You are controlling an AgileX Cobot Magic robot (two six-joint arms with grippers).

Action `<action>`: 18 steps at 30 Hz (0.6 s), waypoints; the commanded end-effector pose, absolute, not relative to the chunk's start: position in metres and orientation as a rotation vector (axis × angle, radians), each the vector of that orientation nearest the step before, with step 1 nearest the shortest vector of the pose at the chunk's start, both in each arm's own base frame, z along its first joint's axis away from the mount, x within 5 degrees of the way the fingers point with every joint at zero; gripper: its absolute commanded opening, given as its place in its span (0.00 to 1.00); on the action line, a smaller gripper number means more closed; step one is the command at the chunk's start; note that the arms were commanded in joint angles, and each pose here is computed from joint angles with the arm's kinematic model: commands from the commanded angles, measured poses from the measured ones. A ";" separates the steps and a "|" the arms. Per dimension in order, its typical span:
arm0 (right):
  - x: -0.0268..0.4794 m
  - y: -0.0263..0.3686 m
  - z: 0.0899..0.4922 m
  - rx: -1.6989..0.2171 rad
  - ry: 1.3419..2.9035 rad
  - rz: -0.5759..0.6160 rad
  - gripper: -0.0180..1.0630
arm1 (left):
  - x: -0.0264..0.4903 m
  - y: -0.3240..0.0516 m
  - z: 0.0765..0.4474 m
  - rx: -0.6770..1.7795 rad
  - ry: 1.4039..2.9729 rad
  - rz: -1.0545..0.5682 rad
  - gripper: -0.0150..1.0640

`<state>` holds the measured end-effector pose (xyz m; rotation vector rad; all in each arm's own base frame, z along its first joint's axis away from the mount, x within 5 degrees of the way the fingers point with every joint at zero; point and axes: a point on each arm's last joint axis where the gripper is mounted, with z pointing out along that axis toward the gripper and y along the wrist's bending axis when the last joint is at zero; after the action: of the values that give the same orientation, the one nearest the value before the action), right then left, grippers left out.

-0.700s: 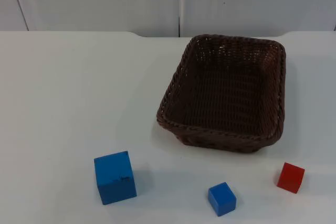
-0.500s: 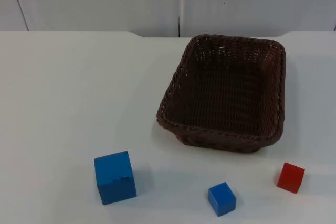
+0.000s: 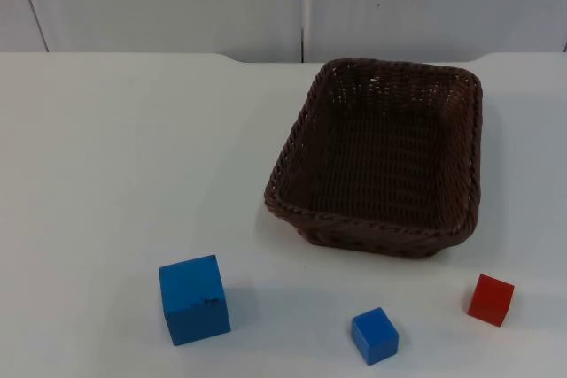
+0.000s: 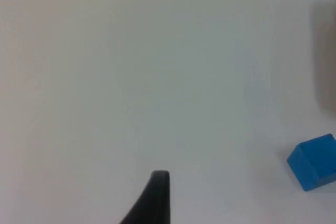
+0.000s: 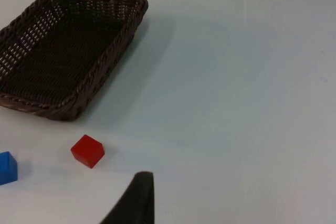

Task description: Pick up the basket with the left hand and place the largest block into the basket with the right hand.

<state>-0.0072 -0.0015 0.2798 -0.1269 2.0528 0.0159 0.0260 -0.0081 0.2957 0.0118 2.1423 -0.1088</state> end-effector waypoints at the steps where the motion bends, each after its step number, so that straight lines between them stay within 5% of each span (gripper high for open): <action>1: -0.007 -0.002 0.280 -0.117 2.042 0.009 0.98 | 0.031 -0.011 0.301 0.004 2.133 -0.153 0.87; 18: -0.007 -0.002 0.280 -0.117 2.042 0.009 0.98 | 0.072 -0.014 0.320 -0.010 2.192 -0.212 0.87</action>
<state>-0.0072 -0.0015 0.2798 -0.1269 2.0528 0.0159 0.0698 -0.0129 0.3172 -0.0048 2.2121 -0.1989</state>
